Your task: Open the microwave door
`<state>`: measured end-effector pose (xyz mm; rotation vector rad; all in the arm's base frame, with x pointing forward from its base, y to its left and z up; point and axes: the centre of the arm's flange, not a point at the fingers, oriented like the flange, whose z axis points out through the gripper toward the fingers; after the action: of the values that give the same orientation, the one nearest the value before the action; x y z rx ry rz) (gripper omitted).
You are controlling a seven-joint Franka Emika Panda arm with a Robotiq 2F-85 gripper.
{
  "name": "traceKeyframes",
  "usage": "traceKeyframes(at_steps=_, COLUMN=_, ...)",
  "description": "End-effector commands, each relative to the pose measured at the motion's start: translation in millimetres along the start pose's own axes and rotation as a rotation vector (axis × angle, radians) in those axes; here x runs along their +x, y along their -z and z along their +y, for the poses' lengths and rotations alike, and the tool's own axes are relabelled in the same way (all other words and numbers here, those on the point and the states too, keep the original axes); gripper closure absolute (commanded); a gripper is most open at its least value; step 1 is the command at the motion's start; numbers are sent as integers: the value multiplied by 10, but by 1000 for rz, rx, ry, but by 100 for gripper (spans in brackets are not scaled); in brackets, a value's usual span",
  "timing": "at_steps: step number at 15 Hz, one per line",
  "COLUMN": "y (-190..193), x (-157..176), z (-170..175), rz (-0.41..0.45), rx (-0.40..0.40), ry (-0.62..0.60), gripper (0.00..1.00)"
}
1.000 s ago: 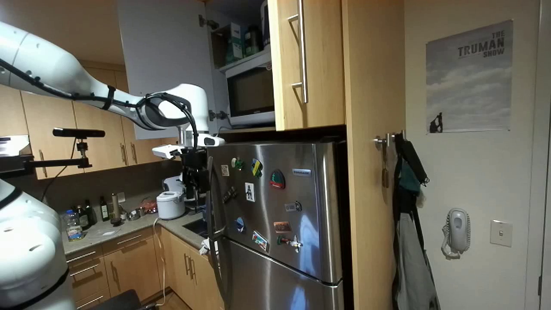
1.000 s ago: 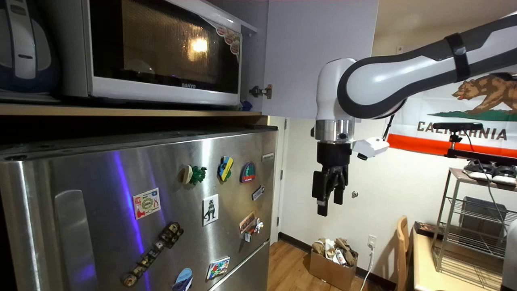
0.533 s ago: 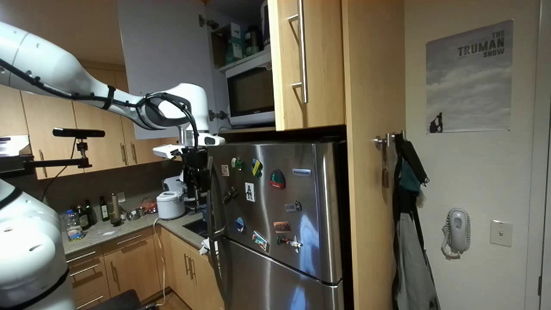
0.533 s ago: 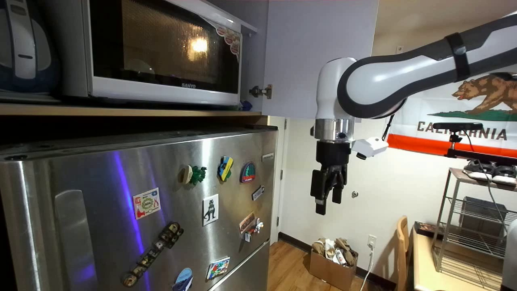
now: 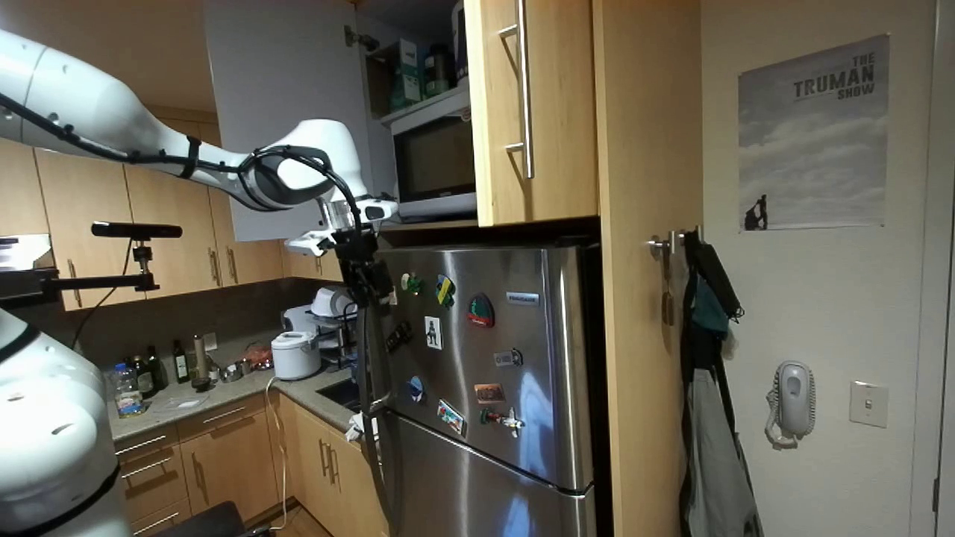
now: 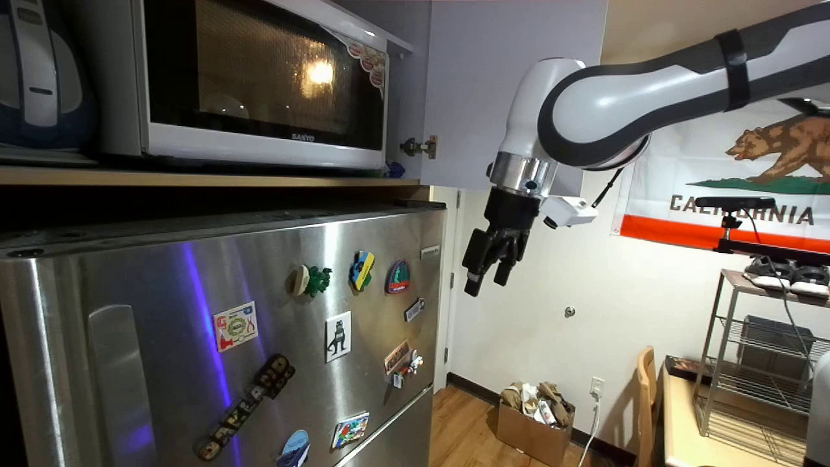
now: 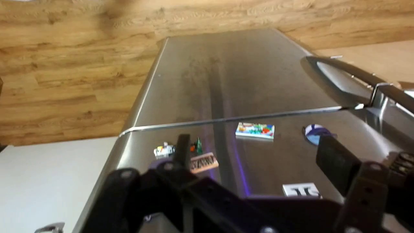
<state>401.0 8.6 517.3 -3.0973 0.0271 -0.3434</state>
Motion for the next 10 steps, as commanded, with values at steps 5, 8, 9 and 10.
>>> traceKeyframes(at_steps=5, y=462, x=398, z=13, rz=352, rx=18, ry=1, gripper=0)
traceKeyframes(at_steps=8, y=512, x=372, z=15, rz=375, rx=13, ry=-6, gripper=0)
traceKeyframes(at_steps=9, y=522, x=378, z=27, rz=383, rx=13, ry=-8, gripper=0)
traceKeyframes(at_steps=10, y=514, x=376, z=25, rz=381, rx=13, ry=-8, gripper=0)
